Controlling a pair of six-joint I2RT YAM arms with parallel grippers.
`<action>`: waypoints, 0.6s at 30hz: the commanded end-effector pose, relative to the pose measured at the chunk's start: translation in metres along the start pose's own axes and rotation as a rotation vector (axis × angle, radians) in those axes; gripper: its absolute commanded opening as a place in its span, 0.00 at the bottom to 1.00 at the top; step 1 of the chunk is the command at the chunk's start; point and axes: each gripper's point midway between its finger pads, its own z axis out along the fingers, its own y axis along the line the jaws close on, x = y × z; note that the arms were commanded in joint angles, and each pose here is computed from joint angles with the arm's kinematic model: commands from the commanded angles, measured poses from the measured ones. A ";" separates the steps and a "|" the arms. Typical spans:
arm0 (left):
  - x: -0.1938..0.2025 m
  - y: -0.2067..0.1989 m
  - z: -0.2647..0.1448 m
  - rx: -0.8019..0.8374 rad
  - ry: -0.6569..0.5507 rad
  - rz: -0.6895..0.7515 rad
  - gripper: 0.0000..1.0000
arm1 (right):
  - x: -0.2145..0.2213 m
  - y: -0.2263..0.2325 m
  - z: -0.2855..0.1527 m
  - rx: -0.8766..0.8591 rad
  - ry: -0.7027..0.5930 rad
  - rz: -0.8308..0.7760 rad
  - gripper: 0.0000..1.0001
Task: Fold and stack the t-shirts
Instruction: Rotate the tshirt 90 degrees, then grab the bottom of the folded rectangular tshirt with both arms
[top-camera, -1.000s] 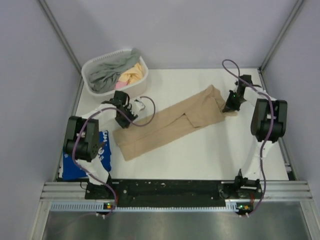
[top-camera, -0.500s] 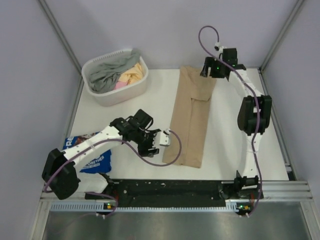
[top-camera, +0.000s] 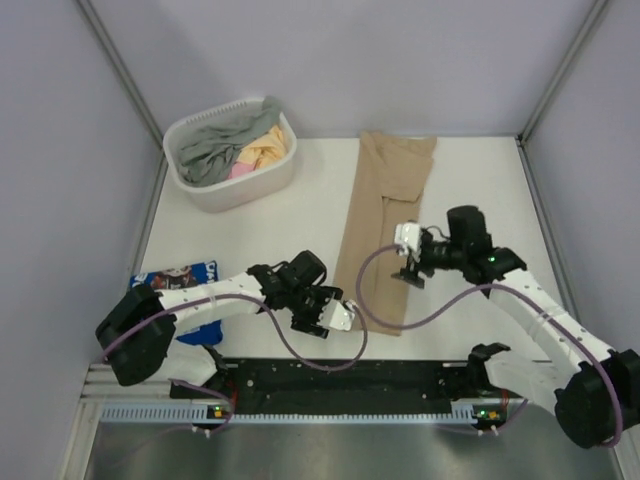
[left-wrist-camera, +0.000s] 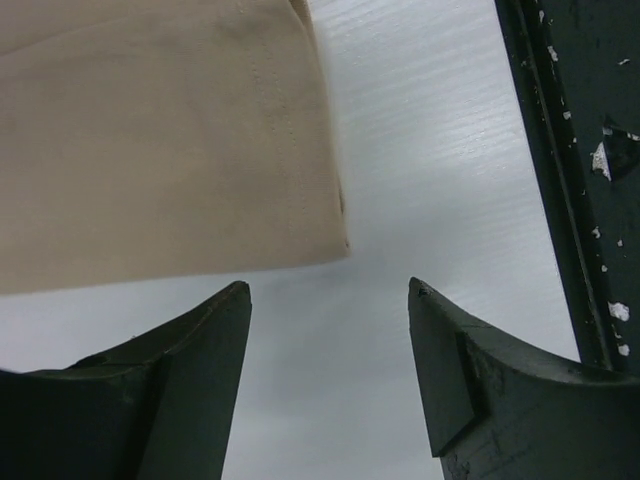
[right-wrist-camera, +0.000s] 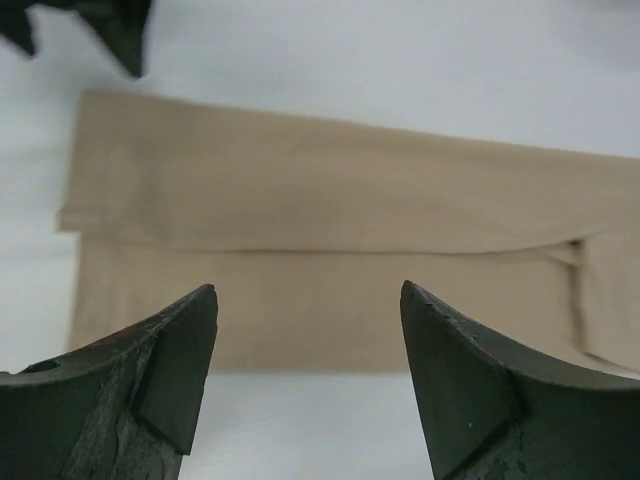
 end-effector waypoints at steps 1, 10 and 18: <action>-0.009 0.014 0.016 -0.090 -0.042 0.113 0.69 | 0.053 0.096 -0.003 -0.272 0.215 -0.126 0.71; 0.008 0.020 0.040 -0.139 0.098 0.159 0.48 | 0.117 0.147 0.031 -0.413 0.390 -0.282 0.64; 0.016 -0.002 0.041 -0.050 0.171 0.098 0.00 | 0.130 0.196 0.008 -0.637 0.481 -0.289 0.00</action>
